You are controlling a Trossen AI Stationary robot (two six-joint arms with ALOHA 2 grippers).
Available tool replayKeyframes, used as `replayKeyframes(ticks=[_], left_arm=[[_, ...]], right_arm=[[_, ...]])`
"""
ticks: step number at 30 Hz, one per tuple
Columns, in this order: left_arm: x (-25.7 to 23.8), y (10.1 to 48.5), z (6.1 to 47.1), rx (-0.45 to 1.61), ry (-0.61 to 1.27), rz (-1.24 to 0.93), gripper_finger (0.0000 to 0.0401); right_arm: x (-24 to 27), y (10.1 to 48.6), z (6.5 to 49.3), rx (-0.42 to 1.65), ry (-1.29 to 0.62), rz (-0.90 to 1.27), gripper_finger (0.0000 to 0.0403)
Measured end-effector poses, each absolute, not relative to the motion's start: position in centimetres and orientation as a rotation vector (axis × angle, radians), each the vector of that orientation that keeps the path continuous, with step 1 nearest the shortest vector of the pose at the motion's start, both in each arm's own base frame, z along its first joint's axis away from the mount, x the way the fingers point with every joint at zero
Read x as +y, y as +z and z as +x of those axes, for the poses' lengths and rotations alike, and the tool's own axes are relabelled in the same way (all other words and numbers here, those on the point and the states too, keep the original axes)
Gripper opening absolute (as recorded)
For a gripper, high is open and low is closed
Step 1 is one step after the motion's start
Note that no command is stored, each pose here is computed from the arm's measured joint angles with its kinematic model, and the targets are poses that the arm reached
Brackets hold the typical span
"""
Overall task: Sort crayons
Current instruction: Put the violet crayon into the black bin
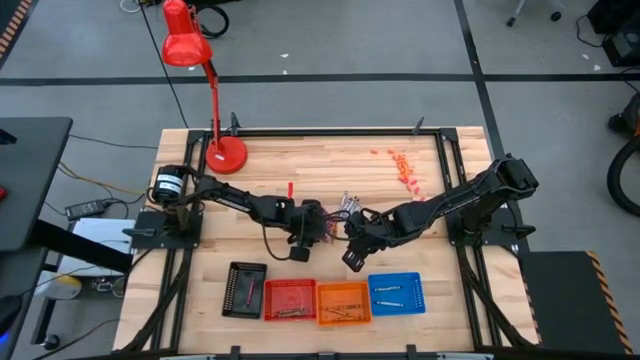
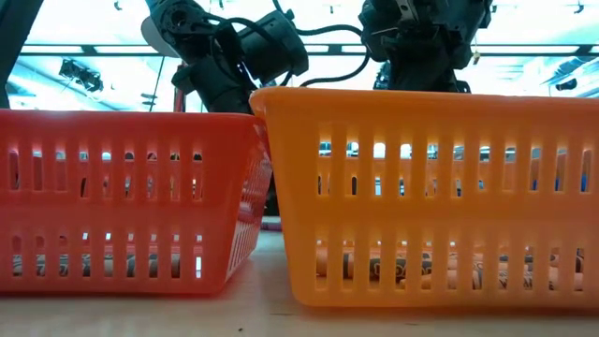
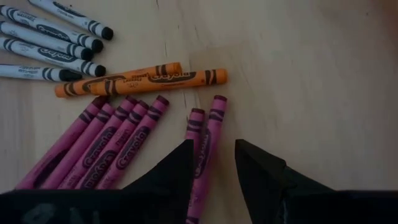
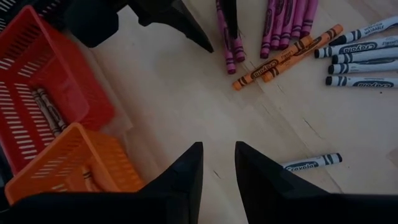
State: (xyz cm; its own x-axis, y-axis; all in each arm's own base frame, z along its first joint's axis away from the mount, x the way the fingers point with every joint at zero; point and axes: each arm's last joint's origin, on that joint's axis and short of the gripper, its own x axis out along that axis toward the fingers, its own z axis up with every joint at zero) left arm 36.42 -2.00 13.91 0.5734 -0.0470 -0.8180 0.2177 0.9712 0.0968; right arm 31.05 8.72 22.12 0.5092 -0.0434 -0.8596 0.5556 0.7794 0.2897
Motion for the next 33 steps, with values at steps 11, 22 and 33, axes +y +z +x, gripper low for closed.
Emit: replayKeyframes(ticks=[11, 22, 33], left_arm=[[-2.0, 14.7, 36.2, 0.939, -0.155, 0.197, 0.0130], [-1.0, 14.7, 36.3, 0.937, -0.145, 0.220, 0.0130], [-0.9, 14.7, 36.3, 0.934, -0.176, 0.227, 0.0130]], right_arm=[[8.7, 22.1, 31.1, 0.975, -0.379, 0.587, 0.0097], [8.6, 22.2, 31.3, 0.962, -0.376, 0.588, 0.0097], [8.6, 22.2, 31.3, 0.957, -0.374, 0.591, 0.0097]])
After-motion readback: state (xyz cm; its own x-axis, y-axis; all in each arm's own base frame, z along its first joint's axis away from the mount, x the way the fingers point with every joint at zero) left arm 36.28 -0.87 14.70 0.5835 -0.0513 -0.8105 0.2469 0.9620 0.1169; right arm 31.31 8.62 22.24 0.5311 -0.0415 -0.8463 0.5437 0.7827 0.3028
